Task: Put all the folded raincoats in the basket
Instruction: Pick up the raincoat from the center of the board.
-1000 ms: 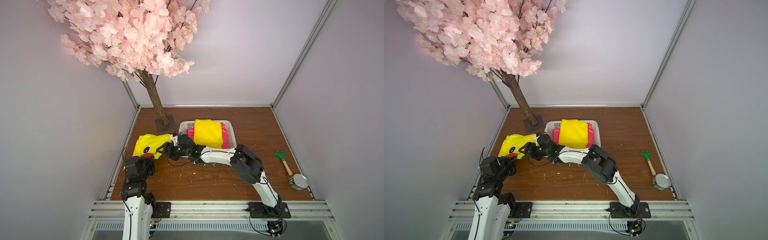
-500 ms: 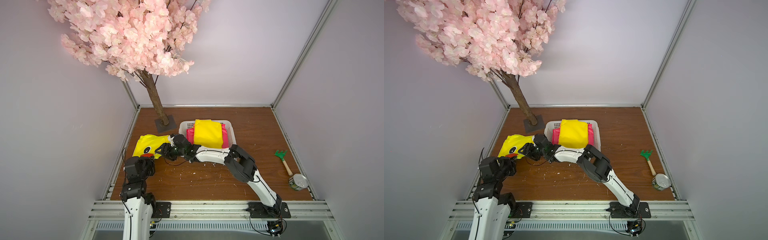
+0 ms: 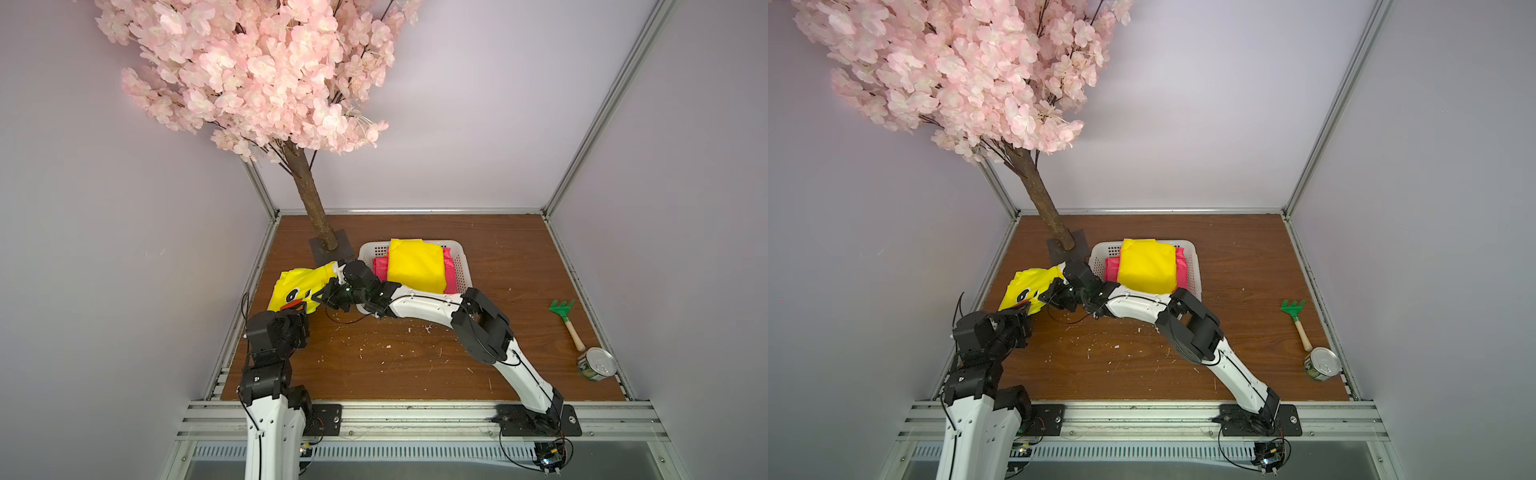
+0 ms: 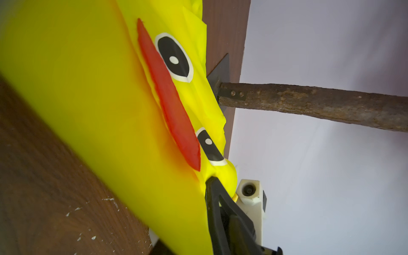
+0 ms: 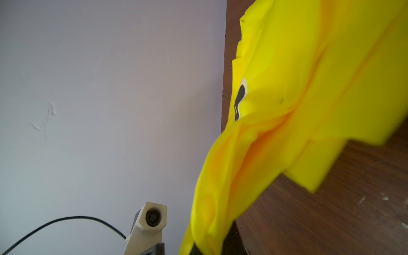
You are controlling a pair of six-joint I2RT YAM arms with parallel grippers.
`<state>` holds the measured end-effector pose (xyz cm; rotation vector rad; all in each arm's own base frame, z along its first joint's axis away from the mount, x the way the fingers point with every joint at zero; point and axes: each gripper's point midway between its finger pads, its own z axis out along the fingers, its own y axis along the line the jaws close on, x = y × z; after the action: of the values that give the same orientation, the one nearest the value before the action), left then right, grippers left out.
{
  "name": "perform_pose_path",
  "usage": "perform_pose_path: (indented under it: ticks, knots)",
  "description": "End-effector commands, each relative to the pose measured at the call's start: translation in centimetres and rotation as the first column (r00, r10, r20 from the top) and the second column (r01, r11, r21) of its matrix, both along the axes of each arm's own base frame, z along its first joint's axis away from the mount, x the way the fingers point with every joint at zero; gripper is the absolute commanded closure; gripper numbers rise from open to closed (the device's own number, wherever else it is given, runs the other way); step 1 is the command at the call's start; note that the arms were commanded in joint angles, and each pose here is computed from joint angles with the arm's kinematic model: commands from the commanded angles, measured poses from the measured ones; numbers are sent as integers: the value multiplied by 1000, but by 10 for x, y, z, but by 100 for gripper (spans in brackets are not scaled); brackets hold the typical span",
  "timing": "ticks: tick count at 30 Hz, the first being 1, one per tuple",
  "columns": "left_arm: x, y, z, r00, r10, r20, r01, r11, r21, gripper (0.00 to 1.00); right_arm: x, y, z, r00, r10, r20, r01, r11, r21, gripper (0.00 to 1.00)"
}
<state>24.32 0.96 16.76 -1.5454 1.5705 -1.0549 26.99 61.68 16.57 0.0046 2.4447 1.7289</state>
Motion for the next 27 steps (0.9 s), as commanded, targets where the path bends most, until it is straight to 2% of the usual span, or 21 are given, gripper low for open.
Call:
perform_pose_path:
  ticks: [1,5,11,27]
  knots:
    - [7,4,38,997,-16,82,10,997,70,22,0,10,63,991,50,128,-60,995,75,100]
    - [15,9,69,993,-29,118,13,991,135,0,12,9,98,976,55,212,-73,995,75,100]
    - [24,10,100,983,-36,181,8,988,156,0,37,-5,130,960,56,275,-79,994,71,100]
    - [34,13,100,980,-43,193,11,986,164,1,70,-92,213,898,57,437,-86,995,46,100]
